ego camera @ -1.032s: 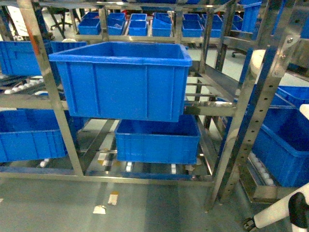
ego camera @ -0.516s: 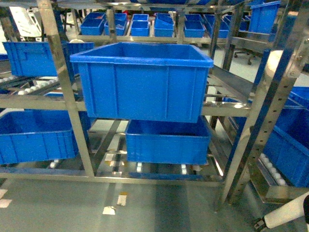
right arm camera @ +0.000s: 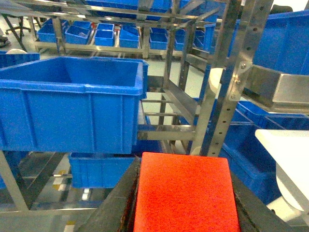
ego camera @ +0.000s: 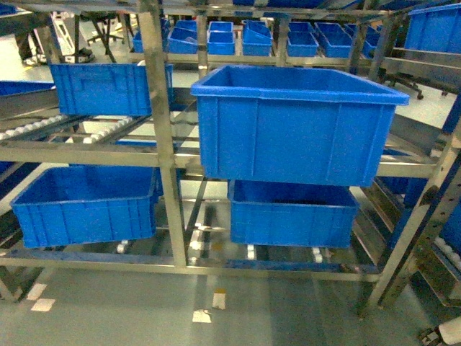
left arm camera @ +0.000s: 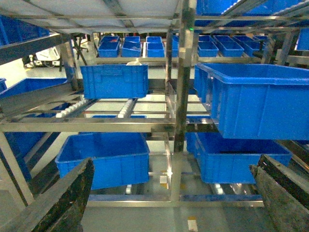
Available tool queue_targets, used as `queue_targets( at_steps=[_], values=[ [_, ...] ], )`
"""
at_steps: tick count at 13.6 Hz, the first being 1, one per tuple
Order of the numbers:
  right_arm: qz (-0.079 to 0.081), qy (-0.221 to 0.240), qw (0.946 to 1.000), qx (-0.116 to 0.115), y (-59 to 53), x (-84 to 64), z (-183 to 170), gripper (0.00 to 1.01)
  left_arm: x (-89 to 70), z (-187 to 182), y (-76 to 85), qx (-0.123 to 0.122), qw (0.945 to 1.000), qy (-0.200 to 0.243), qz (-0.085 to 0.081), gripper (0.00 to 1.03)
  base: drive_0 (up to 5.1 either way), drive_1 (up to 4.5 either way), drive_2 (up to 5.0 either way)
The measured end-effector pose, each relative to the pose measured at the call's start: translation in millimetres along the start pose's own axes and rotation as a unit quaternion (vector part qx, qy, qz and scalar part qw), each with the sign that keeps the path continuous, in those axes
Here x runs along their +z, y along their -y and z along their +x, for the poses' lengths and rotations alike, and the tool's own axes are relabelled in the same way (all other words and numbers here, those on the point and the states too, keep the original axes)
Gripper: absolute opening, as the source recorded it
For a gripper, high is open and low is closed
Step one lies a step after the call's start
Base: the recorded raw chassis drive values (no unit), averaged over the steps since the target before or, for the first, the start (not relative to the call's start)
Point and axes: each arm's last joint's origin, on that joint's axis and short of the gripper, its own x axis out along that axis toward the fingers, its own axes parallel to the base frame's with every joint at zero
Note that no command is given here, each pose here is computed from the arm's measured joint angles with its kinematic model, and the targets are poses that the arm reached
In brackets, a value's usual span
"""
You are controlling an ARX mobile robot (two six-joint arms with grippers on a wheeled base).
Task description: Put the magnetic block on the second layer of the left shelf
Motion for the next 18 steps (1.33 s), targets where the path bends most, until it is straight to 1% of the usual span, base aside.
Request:
queue_targets(
  at_steps=[1, 2, 3, 4, 5, 15, 17, 18],
  values=[
    [0.001, 0.004, 1.0000, 0.002, -0.1, 0.9, -0.1, 0.34, -0.7, 0.0, -0.2, 0.003, 1.0000, -0.003, 0.000, 0.98, -4.1, 2.02, 2.0],
    [0.000, 0.003, 1.0000, 0.001, 0.0, 0.6, -0.1, 0.34, 0.1, 0.0, 0.0, 0.001, 1.0000, 0.001, 0.000, 0.98, 0.0, 0.00, 0.0],
    [0.000, -0.001, 1.0000, 0.001, 0.1, -0.2, 0.0, 0.34, -0.4, 0.0, 0.0, 0.001, 1.0000, -0.002, 0.000, 0.98, -0.1, 4.20, -4.4],
    [0.001, 0.009, 1.0000, 0.000, 0.3, 2.1, -0.7, 0.34, -0.1, 0.0, 0.0, 0.001, 1.0000, 0.000, 0.000, 0.98, -0.1, 4.17, -4.4],
    [0.000, 0.002, 1.0000, 0.000, 0.2, 0.5, -0.3, 0.34, -0.2, 0.0, 0.0, 0.000, 1.0000, -0.001, 0.000, 0.98, 0.0, 4.27, -4.3],
    [0.001, 0.004, 1.0000, 0.001, 0.2, 1.0, -0.4, 0.34, -0.2, 0.0, 0.0, 0.000, 1.0000, 0.000, 0.000, 0.98, 0.0, 4.30, -4.3],
    [0.000, -0.003, 1.0000, 0.001, -0.1, -0.8, 0.5, 0.34, -0.6, 0.0, 0.0, 0.000, 1.0000, -0.003, 0.000, 0.98, 0.0, 0.00, 0.0],
    [0.000, 0.003, 1.0000, 0.001, 0.1, 0.6, 0.0, 0.34, -0.2, 0.0, 0.0, 0.000, 1.0000, -0.001, 0.000, 0.98, 0.0, 0.00, 0.0]
  ],
)
